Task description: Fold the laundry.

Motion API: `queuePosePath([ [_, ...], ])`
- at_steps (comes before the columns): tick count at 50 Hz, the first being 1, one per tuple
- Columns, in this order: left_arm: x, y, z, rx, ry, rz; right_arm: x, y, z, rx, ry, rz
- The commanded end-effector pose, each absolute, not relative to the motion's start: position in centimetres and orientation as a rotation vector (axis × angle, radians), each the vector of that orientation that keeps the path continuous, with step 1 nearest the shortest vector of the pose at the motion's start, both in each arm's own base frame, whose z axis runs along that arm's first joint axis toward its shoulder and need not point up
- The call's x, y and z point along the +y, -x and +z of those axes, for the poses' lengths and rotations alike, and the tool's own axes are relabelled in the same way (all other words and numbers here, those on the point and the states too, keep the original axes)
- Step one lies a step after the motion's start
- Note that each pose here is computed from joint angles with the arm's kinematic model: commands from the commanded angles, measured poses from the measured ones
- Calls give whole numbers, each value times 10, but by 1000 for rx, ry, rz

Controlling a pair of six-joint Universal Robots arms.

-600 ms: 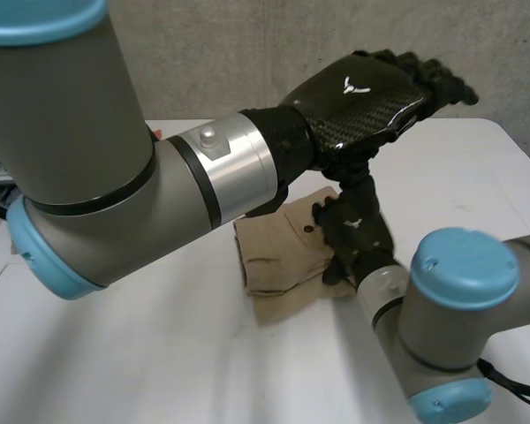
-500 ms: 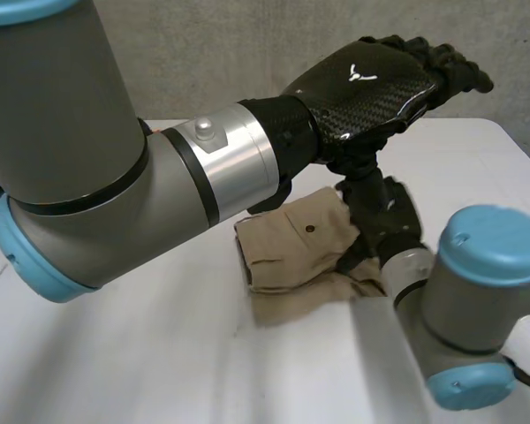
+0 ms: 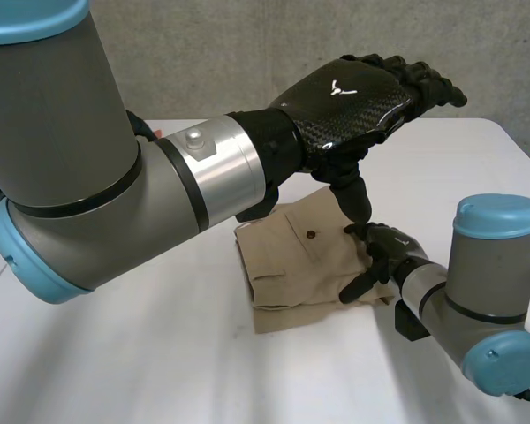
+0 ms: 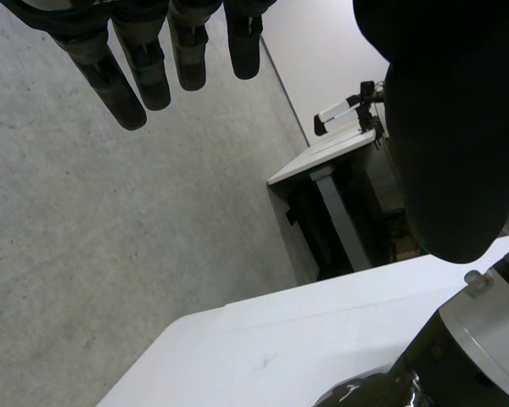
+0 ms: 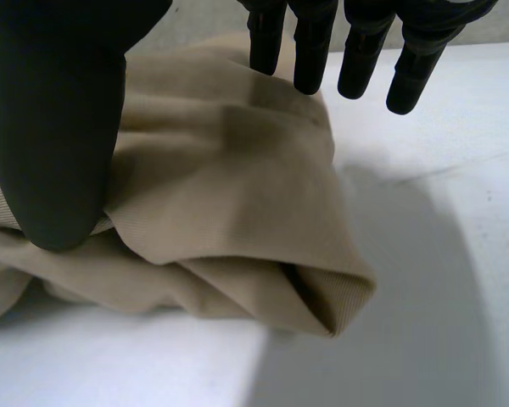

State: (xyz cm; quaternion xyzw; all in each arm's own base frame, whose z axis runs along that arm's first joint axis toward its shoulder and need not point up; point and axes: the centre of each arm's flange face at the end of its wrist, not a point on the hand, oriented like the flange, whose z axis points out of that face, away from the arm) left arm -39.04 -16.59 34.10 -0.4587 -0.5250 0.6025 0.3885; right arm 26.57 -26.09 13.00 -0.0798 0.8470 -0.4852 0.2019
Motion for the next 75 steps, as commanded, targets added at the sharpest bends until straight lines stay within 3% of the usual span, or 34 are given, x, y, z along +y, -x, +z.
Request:
queuePosePath([
  [1, -168, 388, 336, -1354, 1168, 1520, -266, -277, 116, 2371, 367, -1400],
  [6, -171, 386, 335, -1363, 1162, 1518, -283, -272, 124, 2355, 327, -1526],
  [14, -172, 384, 342, -1344, 1151, 1548, -358, -258, 144, 2165, 185, -1852],
  [17, -172, 384, 346, -1336, 1142, 1556, -405, -233, 147, 2177, 54, -1977],
  [22, -173, 382, 351, -1337, 1115, 1558, -485, -160, 151, 2252, -280, -2189],
  [28, -174, 381, 353, -1339, 1100, 1554, -531, -100, 124, 2405, -380, -2195],
  [34, -173, 382, 352, -1341, 1102, 1548, -539, -68, 106, 2445, -389, -2163],
  [41, -171, 386, 349, -1336, 1110, 1536, -546, -54, 109, 2393, -364, -2211],
  [53, -166, 387, 351, -1332, 1110, 1538, -537, -63, 95, 2526, -175, -2038],
  [63, -167, 384, 349, -1347, 1106, 1531, -539, -22, 110, 2682, -223, -2219],
  [75, -167, 382, 350, -1347, 1102, 1532, -537, -33, 116, 2658, -96, -2205],
])
